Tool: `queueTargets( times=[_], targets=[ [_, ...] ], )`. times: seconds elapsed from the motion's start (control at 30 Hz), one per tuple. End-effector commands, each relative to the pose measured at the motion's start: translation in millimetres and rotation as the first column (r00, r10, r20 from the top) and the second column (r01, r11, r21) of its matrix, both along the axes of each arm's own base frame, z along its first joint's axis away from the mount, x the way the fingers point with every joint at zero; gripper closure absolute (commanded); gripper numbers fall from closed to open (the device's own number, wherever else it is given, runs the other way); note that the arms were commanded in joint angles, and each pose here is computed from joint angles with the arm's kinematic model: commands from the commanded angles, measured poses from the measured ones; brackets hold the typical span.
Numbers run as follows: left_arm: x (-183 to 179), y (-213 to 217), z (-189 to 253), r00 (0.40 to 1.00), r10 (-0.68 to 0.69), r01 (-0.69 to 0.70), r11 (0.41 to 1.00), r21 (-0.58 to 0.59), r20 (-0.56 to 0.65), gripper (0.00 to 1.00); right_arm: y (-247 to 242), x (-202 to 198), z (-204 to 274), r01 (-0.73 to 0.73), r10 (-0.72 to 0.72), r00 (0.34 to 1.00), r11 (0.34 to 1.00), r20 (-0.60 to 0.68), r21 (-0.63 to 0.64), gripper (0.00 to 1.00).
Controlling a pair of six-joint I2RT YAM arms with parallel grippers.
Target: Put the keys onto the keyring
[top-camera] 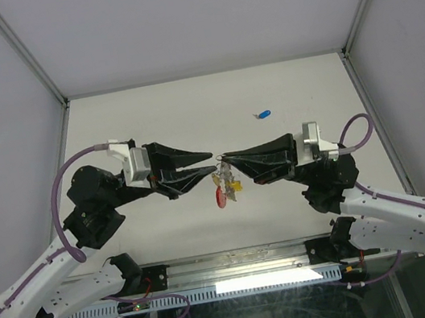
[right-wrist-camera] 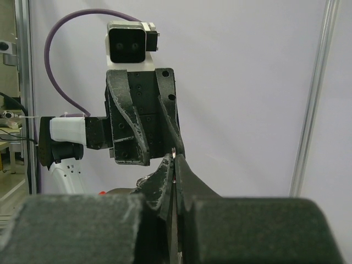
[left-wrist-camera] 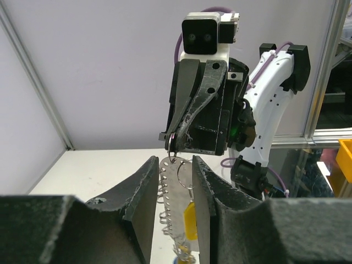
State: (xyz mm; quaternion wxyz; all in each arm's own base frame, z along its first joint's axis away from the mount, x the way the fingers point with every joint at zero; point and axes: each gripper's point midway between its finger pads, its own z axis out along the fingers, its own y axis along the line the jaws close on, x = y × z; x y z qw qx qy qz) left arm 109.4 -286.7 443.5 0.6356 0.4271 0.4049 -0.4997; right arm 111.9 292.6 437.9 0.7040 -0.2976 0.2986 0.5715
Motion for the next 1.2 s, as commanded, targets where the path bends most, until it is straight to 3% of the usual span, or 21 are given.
queueTargets(
  times=[0.0,0.93,1.17],
  targets=[
    [4.3,0.4,5.0,1.000,0.021,-0.021,1.000,-0.021,0.021,0.72,-14.4,-14.9,38.5,-0.031,0.023,0.997,0.994,0.071,0.107,1.00],
    [0.9,-12.1,-0.4,0.998,-0.046,0.045,0.999,0.007,0.032,0.87,-10.0,-19.3,29.5,-0.057,0.052,0.996,0.996,0.068,0.070,1.00],
    [-4.1,-9.9,4.8,0.996,-0.059,0.060,0.998,-0.009,0.073,1.00,-7.3,-18.7,24.3,-0.058,0.056,0.997,0.997,0.059,0.043,1.00]
  ],
)
